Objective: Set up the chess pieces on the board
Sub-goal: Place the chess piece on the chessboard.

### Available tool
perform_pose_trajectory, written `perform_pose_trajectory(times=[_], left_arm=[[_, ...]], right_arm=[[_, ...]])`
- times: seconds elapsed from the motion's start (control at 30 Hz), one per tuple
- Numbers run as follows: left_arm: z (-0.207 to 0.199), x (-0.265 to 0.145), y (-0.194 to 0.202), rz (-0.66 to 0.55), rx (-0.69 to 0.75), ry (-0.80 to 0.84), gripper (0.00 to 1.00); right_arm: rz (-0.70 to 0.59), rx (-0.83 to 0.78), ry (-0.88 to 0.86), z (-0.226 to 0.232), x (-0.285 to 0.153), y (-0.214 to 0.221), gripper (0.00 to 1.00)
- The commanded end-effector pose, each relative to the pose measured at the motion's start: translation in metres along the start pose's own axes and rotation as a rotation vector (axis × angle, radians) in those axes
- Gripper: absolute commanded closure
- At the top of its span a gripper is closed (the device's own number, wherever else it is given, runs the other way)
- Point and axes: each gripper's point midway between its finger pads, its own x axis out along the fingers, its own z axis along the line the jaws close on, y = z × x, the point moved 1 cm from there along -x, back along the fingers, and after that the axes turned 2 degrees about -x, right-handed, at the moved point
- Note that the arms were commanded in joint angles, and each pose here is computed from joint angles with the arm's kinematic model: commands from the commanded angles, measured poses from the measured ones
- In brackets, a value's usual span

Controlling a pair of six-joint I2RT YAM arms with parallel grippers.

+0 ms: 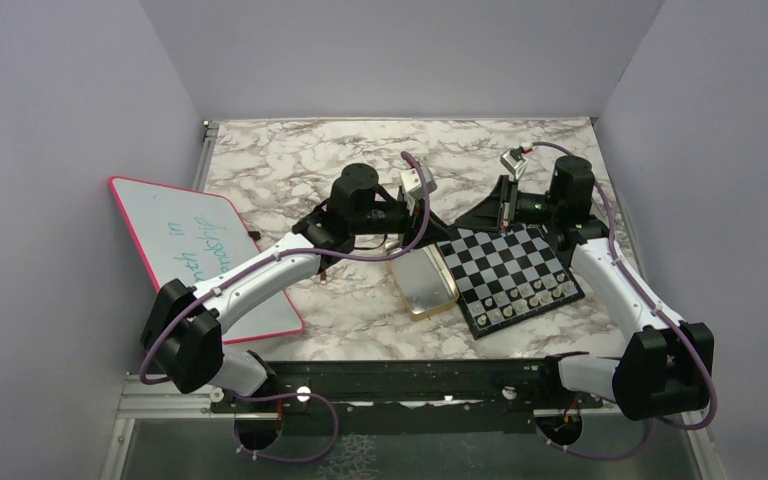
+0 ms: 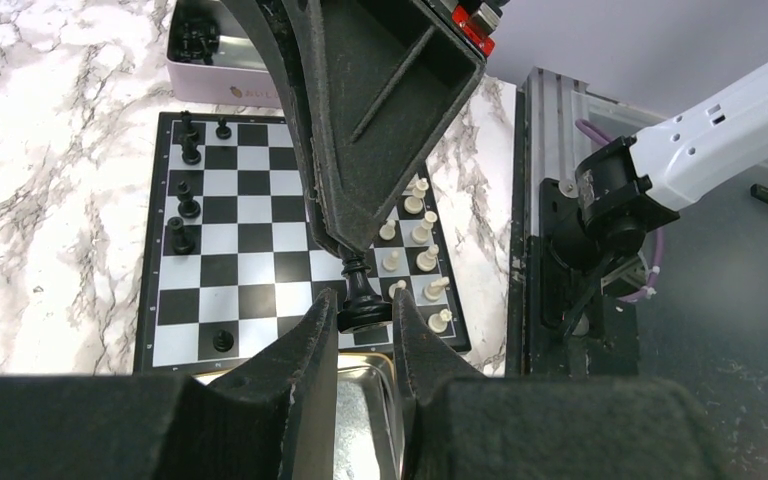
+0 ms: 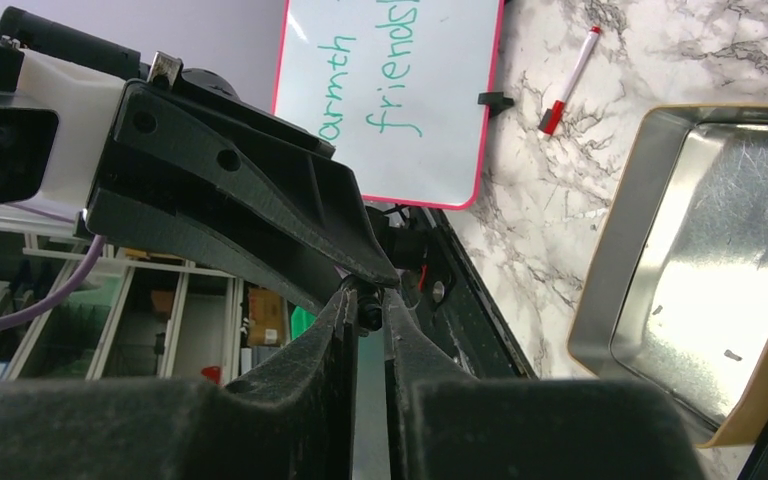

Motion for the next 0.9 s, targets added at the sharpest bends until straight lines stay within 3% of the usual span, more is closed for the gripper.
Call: perform_pose_trajectory(times=[0.0, 0.1, 0.13, 0.23, 0.43, 0.5, 0.67, 0.87], left_arm=[[0.0, 0.005, -0.014, -0.036, 0.046, 0.021, 1.0], [0.003, 0.005, -0.014, -0.033, 0.046, -0.002, 1.0], [0.005, 0.004, -0.013, -0.032, 0.045, -0.014, 0.96], [0.01, 0.001, -0.014, -0.028, 0.045, -0.059, 0.68], [0.022, -0.012, -0.01, -0.008, 0.061, -0.172, 0.35], [0.025, -0.016, -0.008, 0.008, 0.06, -0.202, 0.04], [0.026, -0.03, -0.004, 0.043, 0.075, -0.26, 0.01], [0.025, -0.049, -0.004, 0.055, 0.063, -0.334, 0.01]], right_arm=[[0.042, -0.013, -0.047, 0.008, -0.001, 0.007, 0.88], [0.045, -0.008, -0.059, 0.008, -0.001, 0.008, 0.99], [0.039, -0.004, -0.055, 0.009, -0.001, 0.007, 0.99], [-0.01, 0.011, -0.012, 0.001, 0.001, -0.001, 1.0], [-0.097, 0.045, 0.05, -0.011, 0.004, -0.015, 0.99], [-0.128, 0.051, 0.076, -0.016, 0.003, -0.018, 1.0], [-0.211, 0.025, 0.215, -0.036, -0.003, -0.033, 1.0], [-0.297, -0.04, 0.589, -0.081, -0.031, -0.051, 1.0]])
